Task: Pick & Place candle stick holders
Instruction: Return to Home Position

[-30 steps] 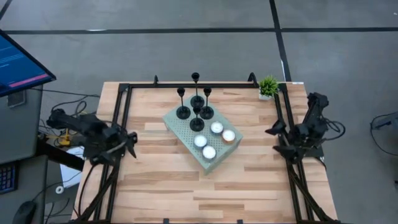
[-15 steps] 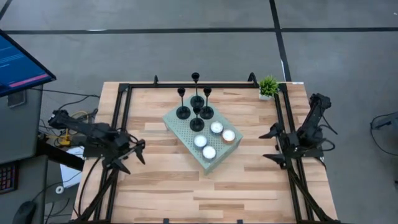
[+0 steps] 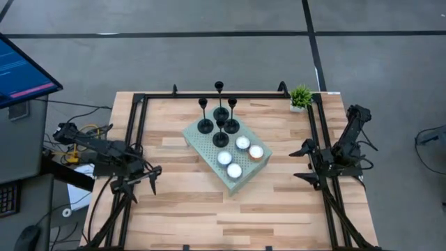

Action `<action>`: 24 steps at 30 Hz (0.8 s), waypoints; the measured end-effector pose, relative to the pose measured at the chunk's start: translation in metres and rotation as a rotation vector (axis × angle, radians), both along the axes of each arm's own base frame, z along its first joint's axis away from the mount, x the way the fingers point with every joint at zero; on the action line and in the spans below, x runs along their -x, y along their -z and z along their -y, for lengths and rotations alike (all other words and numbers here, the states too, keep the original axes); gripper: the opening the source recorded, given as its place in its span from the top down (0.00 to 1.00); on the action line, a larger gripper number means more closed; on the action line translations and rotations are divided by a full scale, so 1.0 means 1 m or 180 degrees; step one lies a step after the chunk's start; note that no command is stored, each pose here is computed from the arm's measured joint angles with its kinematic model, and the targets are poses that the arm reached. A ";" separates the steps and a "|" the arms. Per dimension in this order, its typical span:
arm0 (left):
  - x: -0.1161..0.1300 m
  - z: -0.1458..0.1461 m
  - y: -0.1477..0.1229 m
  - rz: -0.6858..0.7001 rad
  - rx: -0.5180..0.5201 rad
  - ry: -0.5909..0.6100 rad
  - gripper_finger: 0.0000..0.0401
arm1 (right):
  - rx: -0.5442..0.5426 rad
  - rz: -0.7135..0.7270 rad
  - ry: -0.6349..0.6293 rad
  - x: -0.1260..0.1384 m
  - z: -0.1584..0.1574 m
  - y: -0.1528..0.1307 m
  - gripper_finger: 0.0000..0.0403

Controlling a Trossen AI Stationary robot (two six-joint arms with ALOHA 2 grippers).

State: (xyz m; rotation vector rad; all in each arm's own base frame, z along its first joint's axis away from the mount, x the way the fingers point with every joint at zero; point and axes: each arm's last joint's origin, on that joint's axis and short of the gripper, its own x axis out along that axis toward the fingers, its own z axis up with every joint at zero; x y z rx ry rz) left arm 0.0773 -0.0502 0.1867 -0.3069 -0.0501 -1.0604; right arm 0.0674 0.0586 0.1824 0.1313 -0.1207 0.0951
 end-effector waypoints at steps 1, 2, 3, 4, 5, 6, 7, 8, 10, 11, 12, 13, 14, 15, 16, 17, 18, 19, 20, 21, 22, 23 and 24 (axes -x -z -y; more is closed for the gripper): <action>0.000 0.000 0.000 -0.0019 0.0000 0.0003 0.19 | 0.0000 0.0000 0.0000 0.000 0.000 0.000 0.10; -0.001 0.000 0.001 -0.0036 -0.0007 0.0005 0.19 | 0.0000 0.0000 0.0000 0.000 0.000 0.000 0.10; -0.002 0.001 0.001 -0.0062 -0.0018 0.0005 0.19 | 0.0000 0.0000 0.0000 0.000 0.000 0.000 0.10; -0.002 0.001 0.002 -0.0092 -0.0030 0.0004 0.19 | 0.0000 0.0000 0.0000 0.000 0.000 0.000 0.10; -0.003 0.001 0.003 -0.0115 -0.0039 0.0004 0.19 | 0.0000 0.0000 0.0000 0.000 0.000 0.000 0.10; -0.003 0.001 0.003 -0.0134 -0.0047 0.0004 0.19 | 0.0000 0.0000 0.0000 0.000 0.000 0.000 0.10; -0.004 0.002 0.004 -0.0158 -0.0057 0.0005 0.19 | 0.0000 0.0000 0.0000 0.000 0.000 0.000 0.10; -0.005 0.002 0.004 -0.0183 -0.0067 0.0005 0.19 | 0.0001 0.0000 0.0000 0.000 0.000 0.000 0.10; -0.006 0.003 0.006 -0.0242 -0.0090 0.0004 0.19 | 0.0001 -0.0001 -0.0001 0.000 0.000 0.000 0.10; -0.007 0.003 0.007 -0.0270 -0.0101 0.0003 0.19 | 0.0001 -0.0001 -0.0001 0.000 0.000 0.000 0.10; -0.008 0.003 0.007 -0.0298 -0.0112 0.0003 0.19 | 0.0001 -0.0001 -0.0001 0.000 0.000 0.000 0.10; -0.008 0.003 0.008 -0.0329 -0.0125 0.0004 0.19 | 0.0001 -0.0001 -0.0001 0.000 0.000 0.000 0.10; -0.009 0.004 0.009 -0.0358 -0.0137 0.0005 0.19 | 0.0001 -0.0001 -0.0001 0.000 0.000 0.000 0.10; -0.010 0.004 0.010 -0.0391 -0.0150 0.0004 0.19 | 0.0001 -0.0001 -0.0001 0.000 0.000 0.000 0.10; -0.010 0.004 0.011 -0.0424 -0.0163 0.0004 0.19 | 0.0002 -0.0001 -0.0001 0.000 0.000 0.000 0.10; -0.011 0.005 0.011 -0.0453 -0.0175 0.0003 0.19 | 0.0001 -0.0001 -0.0001 0.000 0.000 0.000 0.10; -0.012 0.005 0.012 -0.0484 -0.0188 0.0004 0.19 | 0.0001 -0.0001 -0.0001 0.000 0.000 0.000 0.10; -0.013 0.005 0.013 -0.0517 -0.0201 0.0005 0.19 | 0.0001 -0.0001 -0.0001 0.000 0.000 0.000 0.10; -0.013 0.005 0.014 -0.0547 -0.0214 0.0005 0.19 | 0.0002 -0.0001 -0.0001 0.000 0.000 0.000 0.10; -0.013 0.006 0.015 -0.0564 -0.0222 0.0022 0.19 | 0.0002 -0.0001 -0.0001 0.000 0.000 0.000 0.10; -0.014 0.007 0.015 -0.0586 -0.0231 0.0028 0.19 | 0.0002 -0.0001 -0.0001 0.000 0.000 0.000 0.10; -0.014 0.007 0.016 -0.0609 -0.0240 0.0032 0.19 | 0.0002 -0.0001 -0.0001 0.000 0.000 0.000 0.10; -0.014 0.007 0.016 -0.0620 -0.0246 0.0033 0.19 | 0.0002 -0.0001 -0.0001 0.000 0.000 0.000 0.10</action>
